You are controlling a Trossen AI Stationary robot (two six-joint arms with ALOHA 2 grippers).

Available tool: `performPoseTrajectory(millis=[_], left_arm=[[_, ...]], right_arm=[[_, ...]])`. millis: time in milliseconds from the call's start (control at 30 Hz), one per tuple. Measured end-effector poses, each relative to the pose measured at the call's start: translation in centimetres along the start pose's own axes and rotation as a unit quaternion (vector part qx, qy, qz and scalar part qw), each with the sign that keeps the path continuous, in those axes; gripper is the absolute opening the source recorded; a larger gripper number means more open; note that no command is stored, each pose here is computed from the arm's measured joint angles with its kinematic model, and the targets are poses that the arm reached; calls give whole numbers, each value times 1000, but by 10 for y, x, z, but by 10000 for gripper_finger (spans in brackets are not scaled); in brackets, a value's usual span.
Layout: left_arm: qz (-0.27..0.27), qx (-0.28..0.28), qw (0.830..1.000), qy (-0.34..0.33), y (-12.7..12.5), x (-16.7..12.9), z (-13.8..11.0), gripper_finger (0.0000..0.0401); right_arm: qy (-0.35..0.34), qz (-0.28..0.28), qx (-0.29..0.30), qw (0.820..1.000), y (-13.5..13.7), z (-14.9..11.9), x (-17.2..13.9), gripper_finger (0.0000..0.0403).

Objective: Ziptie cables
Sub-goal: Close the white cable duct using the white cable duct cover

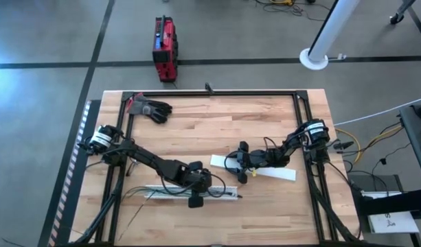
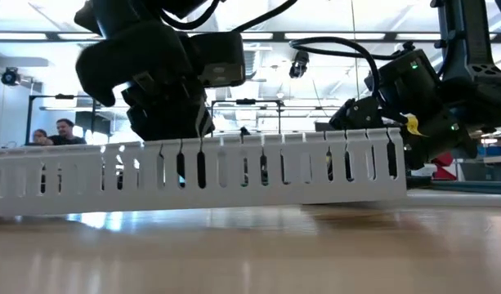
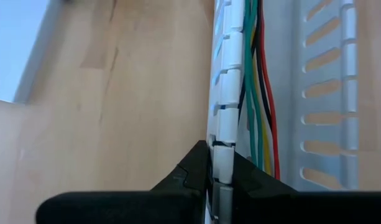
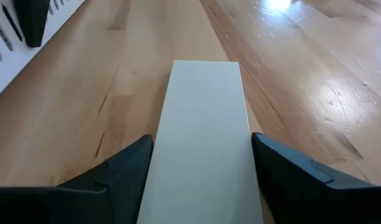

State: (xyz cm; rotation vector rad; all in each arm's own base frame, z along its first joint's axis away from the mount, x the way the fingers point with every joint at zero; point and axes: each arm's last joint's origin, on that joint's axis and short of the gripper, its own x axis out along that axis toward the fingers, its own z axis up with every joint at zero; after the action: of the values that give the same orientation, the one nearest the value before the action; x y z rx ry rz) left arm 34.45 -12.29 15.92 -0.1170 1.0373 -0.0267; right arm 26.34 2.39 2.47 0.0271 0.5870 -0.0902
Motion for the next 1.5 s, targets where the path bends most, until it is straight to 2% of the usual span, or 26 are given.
performPoseTrajectory(millis=[267, 367, 467, 767, 867, 1100, 1300, 1500], left_arm=[[16, 9, 1000, 12, 2, 0, -3, 8], [38, 10, 999, 22, 5, 0, -6, 8], [61, 10, 998, 16, 7, 0, -7, 8], [62, 11, 998, 19, 7, 1, -8, 8], [63, 12, 998, 19, 7, 1, -8, 8], [63, 13, 998, 21, 7, 2, -9, 8], [63, 12, 998, 21, 7, 2, -9, 8], [64, 11, 998, 21, 7, 2, -9, 1]], right_arm=[[3, 8, 5, 1000, 1, 1, 0, 297], [5, 14, 6, 1000, 1, 2, -1, 302], [6, 14, 8, 1000, 1, 3, -1, 292], [9, 4, 1, 1000, 0, 2, -1, 236], [9, 5, 1, 1000, 0, 2, -1, 238], [10, -2, -7, 1000, 0, 3, -1, 269], [-4, 2, -43, 999, 0, 5, -1, 221], [-9, 0, -76, 997, 1, 10, -3, 219]])
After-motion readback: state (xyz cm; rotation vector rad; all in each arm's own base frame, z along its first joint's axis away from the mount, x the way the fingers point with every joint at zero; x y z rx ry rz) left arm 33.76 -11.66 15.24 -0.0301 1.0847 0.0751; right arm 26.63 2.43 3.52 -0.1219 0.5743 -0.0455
